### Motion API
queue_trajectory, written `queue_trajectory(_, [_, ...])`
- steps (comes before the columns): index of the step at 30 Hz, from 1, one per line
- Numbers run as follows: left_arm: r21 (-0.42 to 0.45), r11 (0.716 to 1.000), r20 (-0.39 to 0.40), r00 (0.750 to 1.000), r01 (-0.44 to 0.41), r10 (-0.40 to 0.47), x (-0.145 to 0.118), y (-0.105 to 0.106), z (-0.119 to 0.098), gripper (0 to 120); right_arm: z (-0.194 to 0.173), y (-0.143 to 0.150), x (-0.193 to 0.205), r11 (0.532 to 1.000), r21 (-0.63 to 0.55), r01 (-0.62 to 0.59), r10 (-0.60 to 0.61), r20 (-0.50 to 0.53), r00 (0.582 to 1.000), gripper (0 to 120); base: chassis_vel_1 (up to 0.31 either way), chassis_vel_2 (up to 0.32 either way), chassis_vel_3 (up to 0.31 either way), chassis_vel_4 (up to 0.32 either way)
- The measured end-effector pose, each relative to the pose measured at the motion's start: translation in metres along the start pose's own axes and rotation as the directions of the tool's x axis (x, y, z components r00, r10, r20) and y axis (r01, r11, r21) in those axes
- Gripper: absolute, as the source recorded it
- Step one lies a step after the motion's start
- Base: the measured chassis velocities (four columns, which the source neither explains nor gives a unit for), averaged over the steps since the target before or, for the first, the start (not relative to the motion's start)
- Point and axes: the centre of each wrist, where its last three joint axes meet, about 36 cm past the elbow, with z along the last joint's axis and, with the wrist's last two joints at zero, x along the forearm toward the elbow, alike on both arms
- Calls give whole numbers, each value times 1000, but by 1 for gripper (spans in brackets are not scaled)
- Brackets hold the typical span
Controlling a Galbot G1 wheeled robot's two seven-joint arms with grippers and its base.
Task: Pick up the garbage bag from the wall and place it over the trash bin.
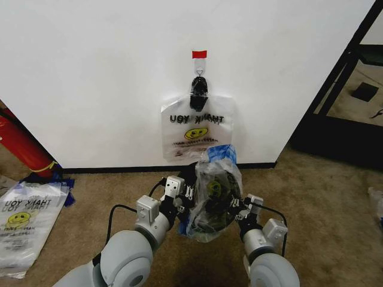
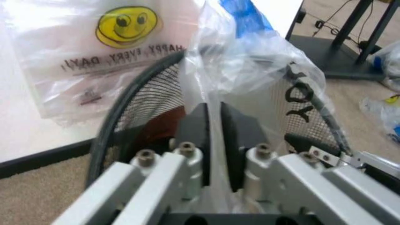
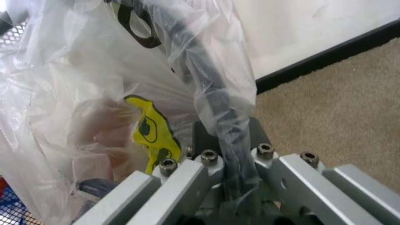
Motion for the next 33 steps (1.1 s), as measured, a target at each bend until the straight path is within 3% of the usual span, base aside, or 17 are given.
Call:
queue_trajectory(8, [14, 1000, -15, 1000, 3, -3, -6, -1, 6, 43, -5, 4, 9, 1000, -17, 9, -10, -7, 1000, 0, 0, 0, 0, 0])
queue_trajectory(16, [17, 1000, -10, 1000, 13, -12, -11, 3, 7, 17, -9, 3, 14, 1000, -21, 15, -15, -5, 1000, 0, 0, 0, 0, 0])
queue_trajectory(19, [21, 1000, -7, 1000, 13, -13, -12, 3, 8, 2, -8, 3, 13, 1000, -20, 15, -15, -6, 1000, 0, 0, 0, 0, 0])
queue_trajectory(33, [4, 1000, 19, 1000, -6, 6, 4, 2, -5, 0, 0, -2, 4, 1000, -9, -9, 9, -22, 1000, 0, 0, 0, 0, 0])
